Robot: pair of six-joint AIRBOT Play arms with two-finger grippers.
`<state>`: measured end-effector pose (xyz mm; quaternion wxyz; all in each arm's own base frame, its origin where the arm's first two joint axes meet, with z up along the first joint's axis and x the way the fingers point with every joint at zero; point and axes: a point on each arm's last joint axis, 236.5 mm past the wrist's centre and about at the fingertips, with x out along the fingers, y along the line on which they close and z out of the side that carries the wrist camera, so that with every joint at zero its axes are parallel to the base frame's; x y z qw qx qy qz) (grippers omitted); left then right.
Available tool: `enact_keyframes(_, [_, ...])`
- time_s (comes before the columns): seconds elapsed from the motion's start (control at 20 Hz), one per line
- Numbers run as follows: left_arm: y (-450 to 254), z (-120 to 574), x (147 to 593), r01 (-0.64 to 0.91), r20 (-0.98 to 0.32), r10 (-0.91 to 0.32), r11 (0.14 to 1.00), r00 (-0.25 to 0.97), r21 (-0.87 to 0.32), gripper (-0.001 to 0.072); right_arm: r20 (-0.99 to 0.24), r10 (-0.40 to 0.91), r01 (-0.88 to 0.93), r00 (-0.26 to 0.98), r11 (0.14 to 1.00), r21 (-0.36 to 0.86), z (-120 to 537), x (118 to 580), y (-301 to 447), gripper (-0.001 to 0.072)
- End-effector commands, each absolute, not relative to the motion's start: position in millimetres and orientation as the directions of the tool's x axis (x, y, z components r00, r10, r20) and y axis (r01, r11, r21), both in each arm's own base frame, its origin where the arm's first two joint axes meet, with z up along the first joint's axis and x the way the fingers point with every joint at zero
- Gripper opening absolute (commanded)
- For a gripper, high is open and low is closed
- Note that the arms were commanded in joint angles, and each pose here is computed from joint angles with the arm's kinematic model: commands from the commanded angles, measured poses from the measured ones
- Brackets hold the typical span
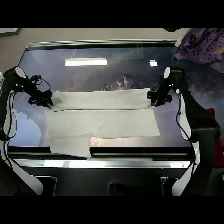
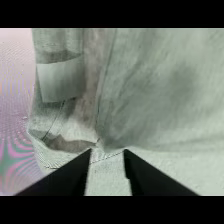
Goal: Fold the clothes and pants, and hang the long-sleeved shirts on hangers.
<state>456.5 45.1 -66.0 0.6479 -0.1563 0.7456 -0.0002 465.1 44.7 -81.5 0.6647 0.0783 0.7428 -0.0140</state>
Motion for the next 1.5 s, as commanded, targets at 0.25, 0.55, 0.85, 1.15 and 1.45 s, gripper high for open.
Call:
enact_keyframes(0.25, [112.1,39.5,432.7,-0.381,-0.966,-0.215,0.889,0.140,-0.253,0.0712,-0.985,0.171,0.083,0.024,0.982,0.172,22.3,445.8,6.2,0.0532])
enact_keyframes(0.55, [112.3,-5.9,304.8,-0.574,-0.829,-0.415,0.598,0.375,-0.560,0.0711,-0.922,0.376,0.217,0.089,0.896,0.386,8.1,373.9,-22.3,0.0514])
enact_keyframes(0.85, [31.9,-68.4,243.8,-0.507,-0.750,-0.513,0.553,0.418,-0.661,0.0711,-0.890,0.453,0.210,0.045,0.867,0.452,-27.5,330.9,5.9,0.0515])
enact_keyframes(1.15, [12.9,-91.0,218.6,-0.509,-0.758,-0.548,0.567,0.354,-0.648,0.0705,-0.891,0.446,0.199,0.086,0.868,0.454,-26.7,339.9,4.5,0.0515])
enact_keyframes(1.45, [3.6,-90.6,211.0,-0.498,-0.755,-0.577,0.578,0.311,-0.647,0.0705,-0.893,0.436,0.197,0.111,0.871,0.450,-27.3,345.9,2.1,0.0514])
